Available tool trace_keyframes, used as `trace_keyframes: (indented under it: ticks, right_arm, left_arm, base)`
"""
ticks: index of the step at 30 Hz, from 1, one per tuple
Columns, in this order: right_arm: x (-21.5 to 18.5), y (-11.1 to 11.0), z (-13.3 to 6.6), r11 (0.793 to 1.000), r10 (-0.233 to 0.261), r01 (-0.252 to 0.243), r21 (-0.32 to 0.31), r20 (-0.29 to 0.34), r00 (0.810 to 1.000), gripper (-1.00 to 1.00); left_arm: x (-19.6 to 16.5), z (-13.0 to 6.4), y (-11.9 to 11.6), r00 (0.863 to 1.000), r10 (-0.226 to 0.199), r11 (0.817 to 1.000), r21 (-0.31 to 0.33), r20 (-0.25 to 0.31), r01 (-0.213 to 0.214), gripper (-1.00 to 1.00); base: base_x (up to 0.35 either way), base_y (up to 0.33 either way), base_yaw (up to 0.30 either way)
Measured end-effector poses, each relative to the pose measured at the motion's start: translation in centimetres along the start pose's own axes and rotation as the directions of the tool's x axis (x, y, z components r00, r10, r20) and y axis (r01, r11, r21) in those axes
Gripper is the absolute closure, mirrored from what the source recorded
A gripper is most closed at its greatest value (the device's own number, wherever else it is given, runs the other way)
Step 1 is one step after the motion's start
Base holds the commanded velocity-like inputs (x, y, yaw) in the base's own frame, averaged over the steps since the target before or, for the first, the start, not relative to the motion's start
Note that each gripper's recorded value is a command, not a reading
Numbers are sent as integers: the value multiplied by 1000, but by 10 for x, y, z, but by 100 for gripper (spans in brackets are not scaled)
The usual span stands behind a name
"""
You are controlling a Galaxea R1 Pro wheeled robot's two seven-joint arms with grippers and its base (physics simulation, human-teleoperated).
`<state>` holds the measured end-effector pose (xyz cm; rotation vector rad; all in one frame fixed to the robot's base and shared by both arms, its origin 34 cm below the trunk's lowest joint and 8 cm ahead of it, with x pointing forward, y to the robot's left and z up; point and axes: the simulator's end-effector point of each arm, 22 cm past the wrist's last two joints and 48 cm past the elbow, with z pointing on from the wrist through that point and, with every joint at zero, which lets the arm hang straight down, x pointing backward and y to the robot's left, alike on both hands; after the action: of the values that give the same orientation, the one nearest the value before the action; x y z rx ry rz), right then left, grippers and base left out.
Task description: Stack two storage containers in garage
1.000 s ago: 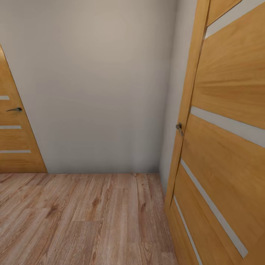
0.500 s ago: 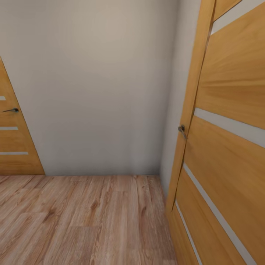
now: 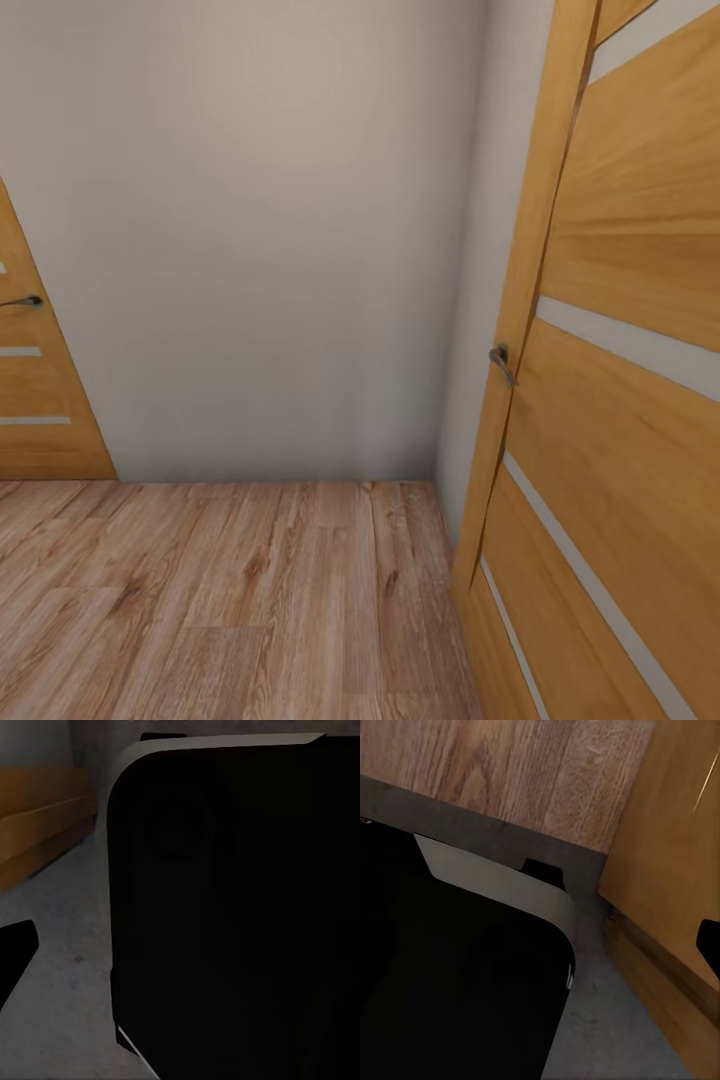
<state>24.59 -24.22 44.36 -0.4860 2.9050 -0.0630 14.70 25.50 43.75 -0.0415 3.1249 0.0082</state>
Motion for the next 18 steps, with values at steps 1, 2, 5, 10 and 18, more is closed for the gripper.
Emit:
trace_keyframes:
  ticks: [1,2,5,10,18]
  right_arm:
    - [0,0,0,1000,0,0,0,0,1000,-100]
    - [0,0,0,1000,0,0,0,0,1000,-100]
    - [0,0,0,1000,0,0,0,0,1000,-100]
    - [0,-1,0,1000,0,0,1,0,1000,-100]
    - [0,0,0,1000,1,-1,0,0,1000,-100]
  left_arm:
    - [0,0,0,1000,0,1000,0,0,0,-100]
    - [0,0,0,1000,0,1000,0,0,0,-100]
    - [0,0,0,1000,0,1000,0,0,0,-100]
    - [0,0,0,1000,0,1000,0,1,0,-100]
    - [0,0,0,1000,0,1000,0,0,0,-100]
  base:
    - [51,0,0]
    - [119,0,0]
    - [208,0,0]
    - [268,0,0]
    - [34,0,34]
